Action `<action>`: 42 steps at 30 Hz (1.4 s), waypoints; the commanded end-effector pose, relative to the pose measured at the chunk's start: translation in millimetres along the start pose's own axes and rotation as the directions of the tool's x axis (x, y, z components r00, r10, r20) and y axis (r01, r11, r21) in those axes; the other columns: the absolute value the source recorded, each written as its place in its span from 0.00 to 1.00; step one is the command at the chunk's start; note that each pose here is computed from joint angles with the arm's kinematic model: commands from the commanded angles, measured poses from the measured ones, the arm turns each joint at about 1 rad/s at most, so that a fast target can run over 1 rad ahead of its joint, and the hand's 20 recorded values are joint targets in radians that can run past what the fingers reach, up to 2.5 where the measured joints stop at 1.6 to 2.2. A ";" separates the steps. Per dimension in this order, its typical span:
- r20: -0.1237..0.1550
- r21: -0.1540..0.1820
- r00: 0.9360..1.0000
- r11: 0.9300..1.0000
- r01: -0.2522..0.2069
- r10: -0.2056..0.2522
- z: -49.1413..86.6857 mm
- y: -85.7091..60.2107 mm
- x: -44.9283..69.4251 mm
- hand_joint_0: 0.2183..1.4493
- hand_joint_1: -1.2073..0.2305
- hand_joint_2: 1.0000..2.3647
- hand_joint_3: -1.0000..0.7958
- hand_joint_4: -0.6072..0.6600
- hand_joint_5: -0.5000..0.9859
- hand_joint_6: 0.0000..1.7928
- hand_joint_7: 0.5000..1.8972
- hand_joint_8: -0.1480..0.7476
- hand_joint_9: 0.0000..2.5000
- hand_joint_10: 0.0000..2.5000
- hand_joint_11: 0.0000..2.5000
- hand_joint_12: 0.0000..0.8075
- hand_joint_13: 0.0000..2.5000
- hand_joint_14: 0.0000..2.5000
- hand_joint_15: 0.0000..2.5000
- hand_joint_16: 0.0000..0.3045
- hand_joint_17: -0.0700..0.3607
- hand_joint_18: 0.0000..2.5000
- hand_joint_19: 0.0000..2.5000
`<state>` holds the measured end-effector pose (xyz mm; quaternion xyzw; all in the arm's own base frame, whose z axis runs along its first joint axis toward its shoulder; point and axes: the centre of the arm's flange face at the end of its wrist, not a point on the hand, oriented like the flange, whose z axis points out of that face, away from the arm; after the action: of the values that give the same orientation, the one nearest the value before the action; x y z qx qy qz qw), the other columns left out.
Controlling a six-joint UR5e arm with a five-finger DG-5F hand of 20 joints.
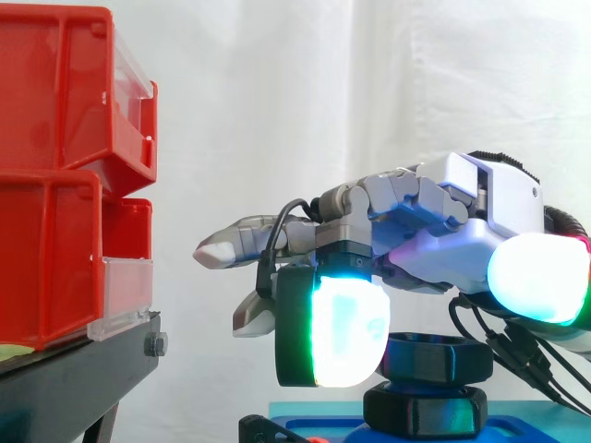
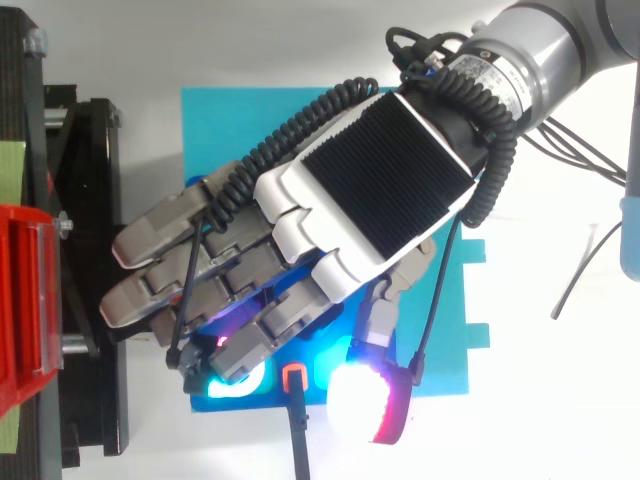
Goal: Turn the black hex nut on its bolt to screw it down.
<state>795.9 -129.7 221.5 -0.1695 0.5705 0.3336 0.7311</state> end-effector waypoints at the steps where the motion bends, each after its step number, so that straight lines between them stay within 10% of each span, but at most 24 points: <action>1: -0.001 -0.004 1.000 1.000 0.001 -0.001 -4.9 -2.9 -1.8 0.18 0.61 0.00 0.28 0.58 0.22 0.35 0.39 0.40 0.25 0.00 0.12 0.15 0.14 0.00 0.05 0.04 0.23 0.00 0.14; 42: 0.004 -0.029 1.000 0.999 0.024 -0.023 -38.3 -25.7 -17.0 0.18 0.61 0.00 0.28 0.58 0.22 0.35 0.38 0.41 0.25 0.00 0.12 0.15 0.15 0.00 0.05 0.04 0.23 0.00 0.13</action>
<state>785.0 -173.0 223.3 -0.1869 0.5614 0.3312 0.7349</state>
